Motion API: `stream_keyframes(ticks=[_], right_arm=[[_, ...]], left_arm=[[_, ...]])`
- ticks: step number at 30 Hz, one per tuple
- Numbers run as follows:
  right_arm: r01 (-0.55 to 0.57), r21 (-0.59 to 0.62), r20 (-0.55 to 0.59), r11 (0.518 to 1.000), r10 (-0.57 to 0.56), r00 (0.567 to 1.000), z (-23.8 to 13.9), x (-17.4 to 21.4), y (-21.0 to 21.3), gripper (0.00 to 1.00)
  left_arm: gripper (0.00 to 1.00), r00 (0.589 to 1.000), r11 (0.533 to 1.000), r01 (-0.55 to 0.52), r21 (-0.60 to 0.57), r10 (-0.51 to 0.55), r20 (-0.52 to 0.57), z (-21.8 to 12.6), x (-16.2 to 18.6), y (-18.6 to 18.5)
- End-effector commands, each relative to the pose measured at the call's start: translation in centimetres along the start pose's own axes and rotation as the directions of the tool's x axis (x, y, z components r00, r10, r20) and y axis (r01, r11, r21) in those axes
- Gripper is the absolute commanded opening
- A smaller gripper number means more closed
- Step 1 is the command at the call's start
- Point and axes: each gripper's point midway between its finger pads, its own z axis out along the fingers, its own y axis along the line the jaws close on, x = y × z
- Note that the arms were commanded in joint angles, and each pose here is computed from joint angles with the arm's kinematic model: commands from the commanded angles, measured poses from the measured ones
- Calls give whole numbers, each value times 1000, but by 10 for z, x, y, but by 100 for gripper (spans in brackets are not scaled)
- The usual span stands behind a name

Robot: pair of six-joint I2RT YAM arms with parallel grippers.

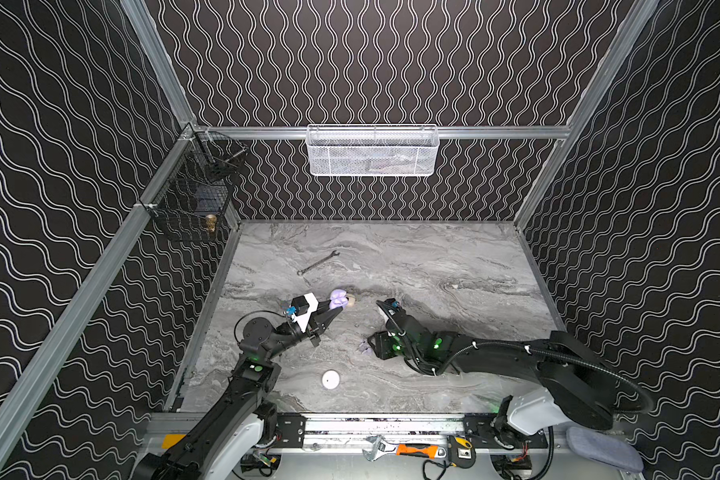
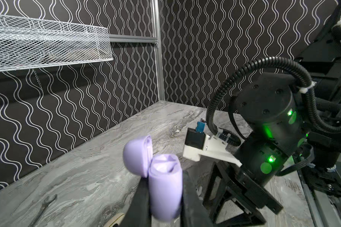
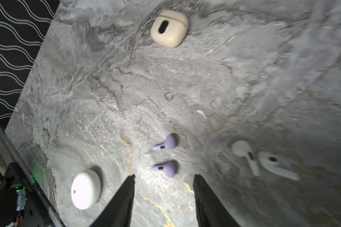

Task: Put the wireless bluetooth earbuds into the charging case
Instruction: 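Raise the right gripper and move it over the lilac earbuds, then lower the right gripper onto the nearer lilac earbud and close it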

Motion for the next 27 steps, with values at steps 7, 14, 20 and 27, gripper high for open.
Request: stream_keyframes(ticks=[7, 14, 20, 27], right_arm=[[98, 253, -86, 962, -78, 993, 22, 18, -14, 54], [139, 299, -124, 944, -106, 987, 36, 28, -20, 55], [170, 308, -147, 936, -130, 981, 47, 28, -13, 56], [192, 359, -169, 913, -138, 976, 44, 36, -24, 55]], left_arm=[[0, 999, 999, -33, -13, 33, 17, -4, -7, -1], [0, 999, 999, -29, -15, 29, 22, -6, -8, -3], [0, 999, 999, -29, -14, 29, 28, -7, -11, -3], [0, 999, 999, -30, -23, 30, 25, -7, -10, -2]])
